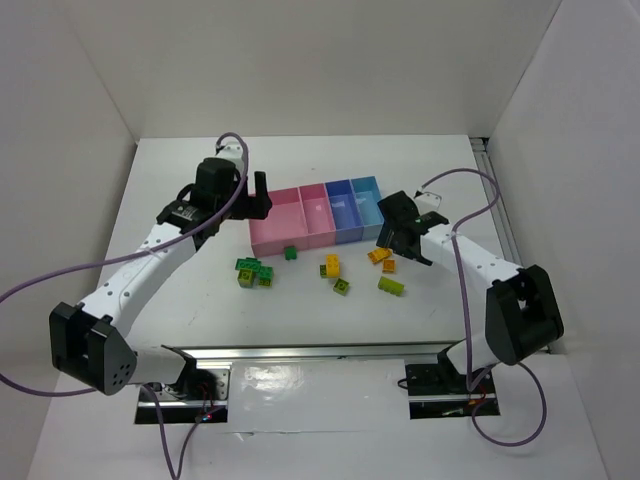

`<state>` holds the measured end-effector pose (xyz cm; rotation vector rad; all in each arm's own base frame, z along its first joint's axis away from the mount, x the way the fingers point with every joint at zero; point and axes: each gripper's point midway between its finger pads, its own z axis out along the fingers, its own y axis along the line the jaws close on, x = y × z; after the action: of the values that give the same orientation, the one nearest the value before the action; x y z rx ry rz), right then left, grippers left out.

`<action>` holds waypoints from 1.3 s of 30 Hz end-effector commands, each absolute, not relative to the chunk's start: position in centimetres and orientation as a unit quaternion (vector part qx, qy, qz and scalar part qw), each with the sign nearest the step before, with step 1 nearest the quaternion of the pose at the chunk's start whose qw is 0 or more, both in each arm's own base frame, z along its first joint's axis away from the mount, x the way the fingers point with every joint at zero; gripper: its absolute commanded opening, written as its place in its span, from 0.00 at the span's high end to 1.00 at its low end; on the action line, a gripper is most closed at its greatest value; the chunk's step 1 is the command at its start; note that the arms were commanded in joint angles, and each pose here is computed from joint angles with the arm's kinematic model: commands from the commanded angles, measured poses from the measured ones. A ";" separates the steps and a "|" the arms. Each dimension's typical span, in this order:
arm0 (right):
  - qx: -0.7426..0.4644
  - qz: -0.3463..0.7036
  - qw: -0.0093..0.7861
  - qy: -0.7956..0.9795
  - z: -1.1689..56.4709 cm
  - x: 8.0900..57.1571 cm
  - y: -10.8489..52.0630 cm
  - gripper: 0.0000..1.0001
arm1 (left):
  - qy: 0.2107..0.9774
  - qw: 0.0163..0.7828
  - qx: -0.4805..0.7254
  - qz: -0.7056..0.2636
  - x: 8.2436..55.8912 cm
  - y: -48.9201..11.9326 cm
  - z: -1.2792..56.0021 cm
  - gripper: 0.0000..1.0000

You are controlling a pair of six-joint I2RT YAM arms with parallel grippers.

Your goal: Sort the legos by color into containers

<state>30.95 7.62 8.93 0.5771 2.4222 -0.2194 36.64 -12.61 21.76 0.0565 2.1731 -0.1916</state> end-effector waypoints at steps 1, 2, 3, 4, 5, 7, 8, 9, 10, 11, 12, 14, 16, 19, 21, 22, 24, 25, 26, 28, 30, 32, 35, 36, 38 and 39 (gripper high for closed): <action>0.233 -0.060 0.338 0.910 9.4 31.0 7.8 0.00 | 0.868 0.491 0.015 -0.076 37.7 -13.1 24.3 0.00; 0.233 -0.059 0.340 0.909 9.4 30.7 7.7 0.00 | 0.870 0.488 0.021 -0.072 37.8 -13.1 24.0 0.00; 0.243 -0.058 0.337 0.908 9.0 30.3 7.5 0.00 | 0.870 0.487 0.026 -0.075 37.6 -13.6 24.0 0.00; 0.248 -0.056 0.337 0.907 9.0 30.3 7.6 0.00 | 0.867 0.492 0.025 -0.076 37.8 -13.6 24.4 0.00; 0.252 -0.055 0.337 0.906 9.2 29.8 7.3 0.00 | 0.871 0.484 0.031 -0.076 37.6 -13.9 23.9 0.00; 0.250 -0.052 0.333 0.908 8.8 29.2 7.2 0.00 | 0.869 0.487 0.034 -0.079 37.6 -14.3 24.3 0.00; 0.250 -0.045 0.333 0.908 9.0 29.1 7.4 0.00 | 0.869 0.487 0.034 -0.079 37.6 -14.3 24.3 0.03; 0.249 -0.039 0.331 0.909 8.6 28.7 7.5 0.00 | 0.869 0.484 0.043 -0.090 37.3 -15.1 24.3 0.08; 0.248 -0.035 0.328 0.911 8.3 28.6 7.6 0.00 | 0.871 0.481 0.044 -0.089 37.2 -15.0 24.1 0.18; 0.243 -0.022 0.331 0.912 8.7 28.2 8.1 0.00 | 0.871 0.480 0.048 -0.091 37.0 -15.3 24.1 0.21; 0.241 -0.018 0.327 0.913 8.2 27.7 8.1 0.00 | 0.871 0.480 0.048 -0.091 37.0 -15.4 24.1 0.22; 0.236 0.004 0.329 0.914 8.3 27.2 9.0 0.00 | 0.875 0.472 0.053 -0.090 36.9 -15.7 23.6 0.28; 0.226 0.012 0.333 0.915 8.4 27.0 9.7 0.00 | 0.881 0.463 0.055 -0.086 36.8 -15.7 22.9 0.34; 0.191 0.017 0.325 0.926 7.6 26.1 11.5 0.00 | 0.893 0.440 0.058 -0.077 36.5 -15.5 21.7 0.36; 0.178 0.001 0.311 0.934 6.3 25.7 11.8 0.00 | 0.895 0.436 0.059 -0.075 36.4 -15.4 21.6 0.34; 0.176 0.004 0.306 0.936 6.3 25.8 12.2 0.00 | 0.895 0.436 0.059 -0.075 36.4 -15.4 21.6 0.33; 0.174 0.004 0.296 0.939 5.9 25.8 12.5 0.00 | 0.899 0.428 0.060 -0.072 36.3 -15.4 21.1 0.31; 0.168 0.007 0.290 0.942 5.6 25.6 12.9 0.00 | 0.899 0.428 0.060 -0.072 36.3 -15.4 21.1 0.31; 0.174 0.016 0.297 0.939 5.8 26.0 13.2 0.00 | 0.901 0.423 0.063 -0.076 36.3 -15.7 20.7 0.31; 0.172 0.019 0.292 0.941 5.4 25.7 13.3 0.00 | 0.901 0.421 0.065 -0.080 36.2 -15.8 20.7 0.31; 0.182 0.009 0.286 0.941 5.0 25.6 13.0 0.00 | 0.903 0.416 0.070 -0.081 36.2 -16.2 20.3 0.30; 0.185 0.006 0.282 0.941 4.7 25.5 13.0 0.00 | 0.905 0.412 0.071 -0.079 36.2 -16.2 19.9 0.30; 0.188 -0.002 0.273 0.944 3.9 25.2 12.7 0.00 | 0.907 0.409 0.070 -0.073 36.6 -16.2 19.5 0.30; 0.192 -0.002 0.272 0.943 3.6 25.0 12.7 0.00 | 0.907 0.409 0.074 -0.071 36.6 -16.2 19.5 0.30; 0.192 -0.001 0.272 0.943 3.3 24.9 12.6 0.00 | 0.909 0.405 0.074 -0.069 36.7 -16.2 19.2 0.30; 0.197 0.000 0.272 0.942 2.9 24.8 12.6 0.00 | 0.909 0.405 0.074 -0.069 36.7 -16.2 19.2 0.30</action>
<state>24.78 12.28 3.59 0.4916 2.5564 -0.0211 35.98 -15.72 17.56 0.1750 2.3334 -0.1621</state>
